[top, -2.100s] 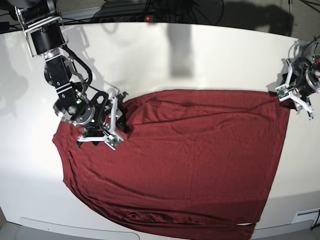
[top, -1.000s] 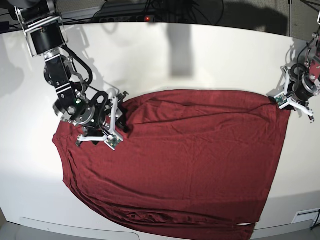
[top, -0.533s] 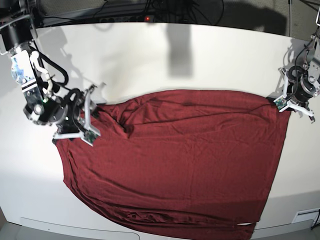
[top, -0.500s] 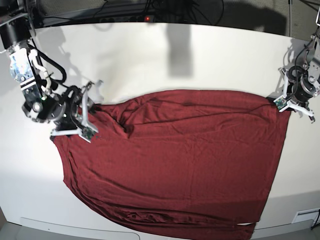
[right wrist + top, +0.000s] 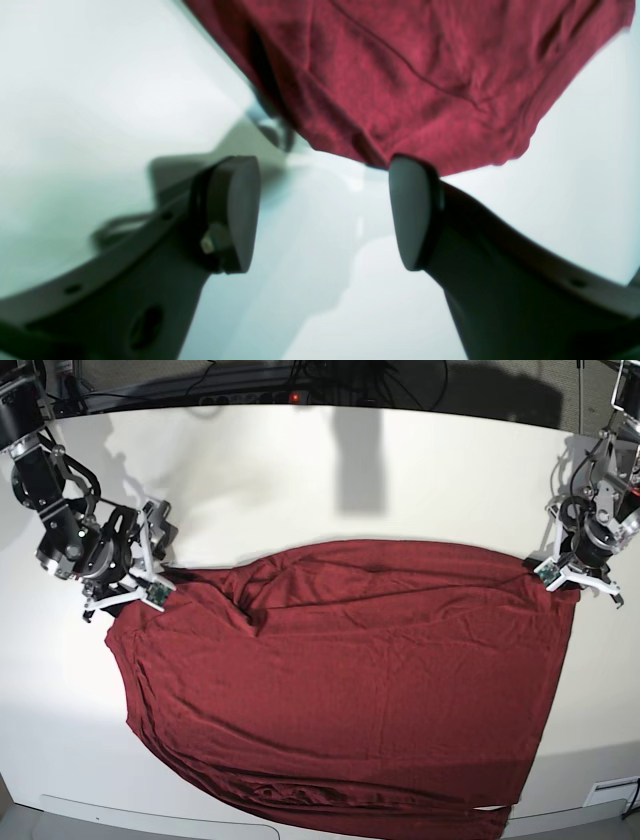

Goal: Fold the T-shirt properly
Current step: 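Lift the shirt edge with both grippers and pull it toward the robot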

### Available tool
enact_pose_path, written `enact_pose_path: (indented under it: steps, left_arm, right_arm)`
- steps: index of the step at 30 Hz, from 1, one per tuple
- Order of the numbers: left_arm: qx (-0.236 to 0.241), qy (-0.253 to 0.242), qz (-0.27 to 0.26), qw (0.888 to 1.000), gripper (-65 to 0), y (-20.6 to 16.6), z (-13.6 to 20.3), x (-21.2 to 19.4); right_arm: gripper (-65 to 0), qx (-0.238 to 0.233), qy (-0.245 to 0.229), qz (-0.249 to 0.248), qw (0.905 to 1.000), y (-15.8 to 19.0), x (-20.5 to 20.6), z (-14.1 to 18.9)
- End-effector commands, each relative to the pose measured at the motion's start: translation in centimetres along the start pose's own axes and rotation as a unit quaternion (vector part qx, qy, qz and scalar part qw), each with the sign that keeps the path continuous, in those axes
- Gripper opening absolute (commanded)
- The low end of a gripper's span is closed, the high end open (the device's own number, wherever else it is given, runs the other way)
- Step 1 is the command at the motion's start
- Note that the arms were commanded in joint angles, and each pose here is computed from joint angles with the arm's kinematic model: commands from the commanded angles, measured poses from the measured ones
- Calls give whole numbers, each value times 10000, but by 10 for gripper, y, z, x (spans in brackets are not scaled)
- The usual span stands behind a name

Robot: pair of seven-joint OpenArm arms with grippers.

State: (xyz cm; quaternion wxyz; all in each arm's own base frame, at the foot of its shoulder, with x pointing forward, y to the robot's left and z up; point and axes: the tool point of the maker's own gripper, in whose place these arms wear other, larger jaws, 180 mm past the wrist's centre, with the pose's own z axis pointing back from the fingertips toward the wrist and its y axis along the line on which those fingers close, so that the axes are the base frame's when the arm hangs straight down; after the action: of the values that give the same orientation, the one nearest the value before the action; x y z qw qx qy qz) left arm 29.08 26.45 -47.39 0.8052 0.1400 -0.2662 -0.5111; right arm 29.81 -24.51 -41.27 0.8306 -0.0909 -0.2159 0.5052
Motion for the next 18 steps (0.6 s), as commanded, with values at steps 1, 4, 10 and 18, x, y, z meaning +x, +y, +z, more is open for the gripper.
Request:
enact_pose_path:
  steps: [1,4,10,18]
  left_arm:
    - [-863,178,-7,9961,-650,-47,0,-9]
    - [-864,180,-8,9961,-650,-47,0,-9]
    - [-863,183,-7,9961,-650,-47,0,-9]
    - [-863,248,-11,9960,-650,-47,0,-12]
  right_arm:
    - [-249,-145,-27,149,9998,-12,2,3]
    - [-249,-41,153,594,9981,1,-3,-8]
    - [-289,-70,261,1125,9933,4,3,-16]
    - [-417,-96,136,1129,9935,1,9,-15]
